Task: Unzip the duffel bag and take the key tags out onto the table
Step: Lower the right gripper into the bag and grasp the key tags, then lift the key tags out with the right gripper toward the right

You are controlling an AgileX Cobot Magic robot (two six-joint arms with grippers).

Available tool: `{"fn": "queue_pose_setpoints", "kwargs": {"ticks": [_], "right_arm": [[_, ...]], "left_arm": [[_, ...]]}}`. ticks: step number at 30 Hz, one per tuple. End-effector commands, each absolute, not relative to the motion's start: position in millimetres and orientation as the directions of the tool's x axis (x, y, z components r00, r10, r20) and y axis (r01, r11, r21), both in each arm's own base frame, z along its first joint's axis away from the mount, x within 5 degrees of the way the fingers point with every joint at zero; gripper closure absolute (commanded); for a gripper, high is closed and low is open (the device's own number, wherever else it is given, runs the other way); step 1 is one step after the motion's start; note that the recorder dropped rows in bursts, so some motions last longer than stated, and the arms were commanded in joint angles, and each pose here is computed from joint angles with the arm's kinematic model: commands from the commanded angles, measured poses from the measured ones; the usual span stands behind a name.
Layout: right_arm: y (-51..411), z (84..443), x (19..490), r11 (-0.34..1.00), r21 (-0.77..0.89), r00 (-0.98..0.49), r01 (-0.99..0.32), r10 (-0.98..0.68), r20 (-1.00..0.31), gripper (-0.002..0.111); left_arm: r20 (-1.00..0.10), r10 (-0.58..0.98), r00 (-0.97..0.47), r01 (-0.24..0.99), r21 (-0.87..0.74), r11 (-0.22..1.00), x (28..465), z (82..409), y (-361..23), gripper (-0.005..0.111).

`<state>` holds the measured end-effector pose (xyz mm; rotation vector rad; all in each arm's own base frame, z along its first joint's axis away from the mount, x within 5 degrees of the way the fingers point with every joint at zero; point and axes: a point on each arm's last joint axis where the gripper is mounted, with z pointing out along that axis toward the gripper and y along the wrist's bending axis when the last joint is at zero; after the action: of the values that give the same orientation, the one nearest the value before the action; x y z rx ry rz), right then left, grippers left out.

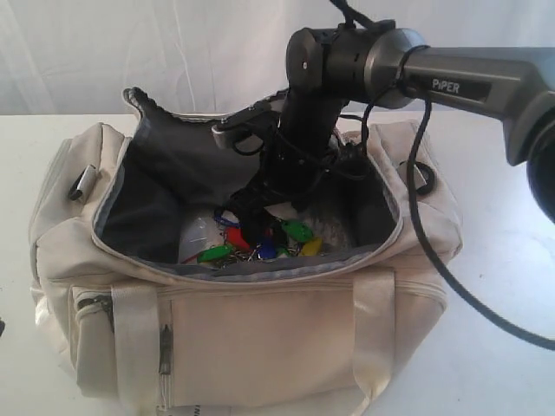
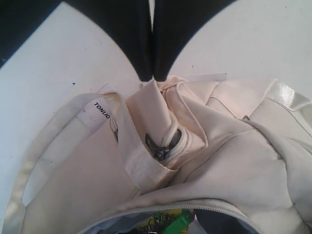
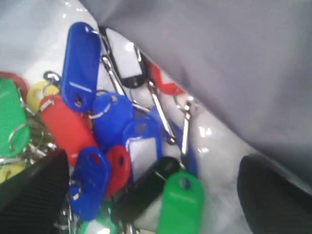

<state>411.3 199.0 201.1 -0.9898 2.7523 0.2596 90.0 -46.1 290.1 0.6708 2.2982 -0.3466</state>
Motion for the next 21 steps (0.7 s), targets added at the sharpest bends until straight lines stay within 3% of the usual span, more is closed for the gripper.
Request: {"fn": "queue_pose_setpoints", "kwargs": {"ticks": [1, 3, 6, 8, 12, 16, 21], "right_arm": [[214, 184, 406, 0.742, 0.112, -0.746, -0.661, -0.634, -0.202, 0.022], [219, 179, 402, 0.730, 0.109, -0.736, -0.675, -0.656, -0.169, 0.024], [222, 177, 398, 0.704, 0.053, -0.704, -0.708, -0.697, -0.139, 0.039], [222, 178, 397, 0.707, 0.017, -0.703, -0.707, -0.701, -0.123, 0.055], [217, 177, 399, 0.727, -0.036, -0.722, -0.686, -0.686, -0.095, 0.105], [206, 192, 404, 0.746, -0.159, -0.740, -0.647, -0.665, -0.105, 0.108], [205, 241, 403, 0.753, -0.202, -0.709, -0.626, -0.658, -0.254, 0.108]], "left_arm": [[-0.695, 0.360, -0.622, 0.559, -0.071, 0.826, 88, 289, -47, 0.107], [-0.695, 0.360, -0.622, 0.559, -0.071, 0.826, 88, 289, -47, 0.107], [-0.695, 0.360, -0.622, 0.559, -0.071, 0.826, 88, 289, -47, 0.107], [-0.695, 0.360, -0.622, 0.559, -0.071, 0.826, 88, 289, -47, 0.107], [-0.695, 0.360, -0.622, 0.559, -0.071, 0.826, 88, 289, -47, 0.107], [-0.694, 0.373, -0.616, 0.568, -0.064, 0.820, 87, 289, -47, 0.107], [-0.694, 0.375, -0.615, 0.570, -0.062, 0.819, 87, 289, -47, 0.107]]}}
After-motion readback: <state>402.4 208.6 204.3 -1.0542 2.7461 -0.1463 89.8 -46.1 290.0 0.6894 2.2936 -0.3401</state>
